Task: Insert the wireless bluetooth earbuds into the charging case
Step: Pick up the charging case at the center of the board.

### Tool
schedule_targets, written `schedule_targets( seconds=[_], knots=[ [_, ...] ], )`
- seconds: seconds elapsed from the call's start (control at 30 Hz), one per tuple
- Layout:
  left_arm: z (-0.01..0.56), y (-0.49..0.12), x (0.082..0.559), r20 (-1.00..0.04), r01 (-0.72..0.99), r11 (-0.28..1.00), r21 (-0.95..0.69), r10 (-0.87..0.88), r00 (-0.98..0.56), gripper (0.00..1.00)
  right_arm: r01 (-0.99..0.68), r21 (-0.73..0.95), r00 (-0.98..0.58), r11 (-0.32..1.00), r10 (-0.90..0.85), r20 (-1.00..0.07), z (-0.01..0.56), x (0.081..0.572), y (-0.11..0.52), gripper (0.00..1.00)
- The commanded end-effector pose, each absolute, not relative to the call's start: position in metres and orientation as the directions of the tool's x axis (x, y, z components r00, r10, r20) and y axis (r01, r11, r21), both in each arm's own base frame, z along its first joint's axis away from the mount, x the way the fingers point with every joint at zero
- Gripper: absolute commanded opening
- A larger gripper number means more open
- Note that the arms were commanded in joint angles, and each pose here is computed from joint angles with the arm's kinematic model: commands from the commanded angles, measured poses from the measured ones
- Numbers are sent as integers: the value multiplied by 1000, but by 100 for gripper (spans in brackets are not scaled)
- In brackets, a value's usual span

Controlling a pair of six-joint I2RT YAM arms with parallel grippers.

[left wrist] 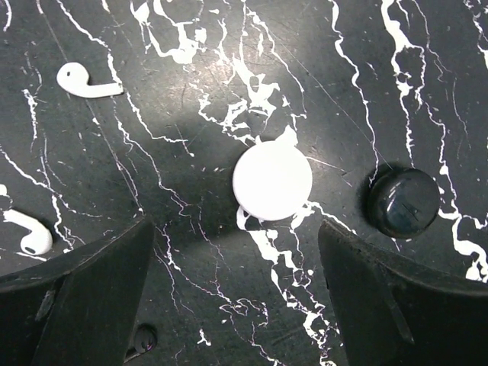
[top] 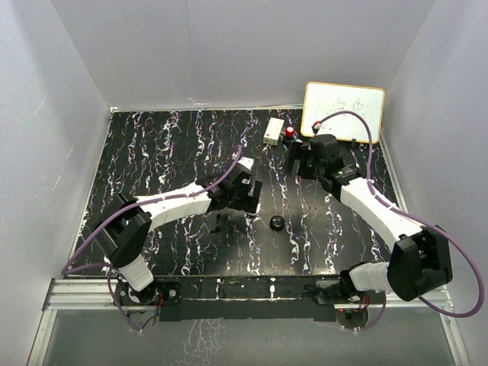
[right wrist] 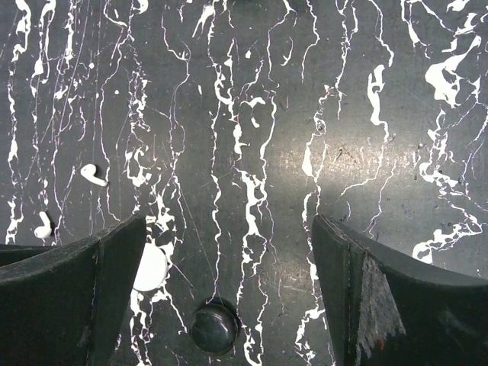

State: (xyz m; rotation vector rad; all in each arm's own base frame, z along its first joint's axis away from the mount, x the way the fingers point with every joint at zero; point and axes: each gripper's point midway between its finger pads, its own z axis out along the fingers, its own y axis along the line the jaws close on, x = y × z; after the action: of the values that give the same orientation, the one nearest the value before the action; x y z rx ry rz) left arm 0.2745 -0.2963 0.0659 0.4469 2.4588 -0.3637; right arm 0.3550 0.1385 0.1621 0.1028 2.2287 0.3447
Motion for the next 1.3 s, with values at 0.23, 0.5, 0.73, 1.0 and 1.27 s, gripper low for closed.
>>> schedule_targets(
  seconds=[0.23, 0.5, 0.73, 1.0, 1.27],
  knots=[
    [65, -316, 277, -606, 353, 928, -117, 214, -766, 88, -77, 312, -596, 947, 207, -776, 174, 356, 136, 88],
    [47, -317, 274, -584, 336, 939, -69, 235, -777, 88, -75, 312, -600, 947, 207, -773, 171, 355, 133, 88],
    [35, -315, 275, -579, 322, 946, -22, 250, -776, 84, -75, 316, -608, 946, 208, -767, 165, 355, 134, 88],
    [23, -316, 273, -579, 326, 945, 28, 281, -766, 74, -69, 317, -611, 946, 212, -763, 162, 354, 131, 88],
    [13, -318, 271, -573, 335, 941, 48, 300, -763, 68, -68, 320, -619, 945, 212, -757, 158, 353, 131, 88]
  ],
)
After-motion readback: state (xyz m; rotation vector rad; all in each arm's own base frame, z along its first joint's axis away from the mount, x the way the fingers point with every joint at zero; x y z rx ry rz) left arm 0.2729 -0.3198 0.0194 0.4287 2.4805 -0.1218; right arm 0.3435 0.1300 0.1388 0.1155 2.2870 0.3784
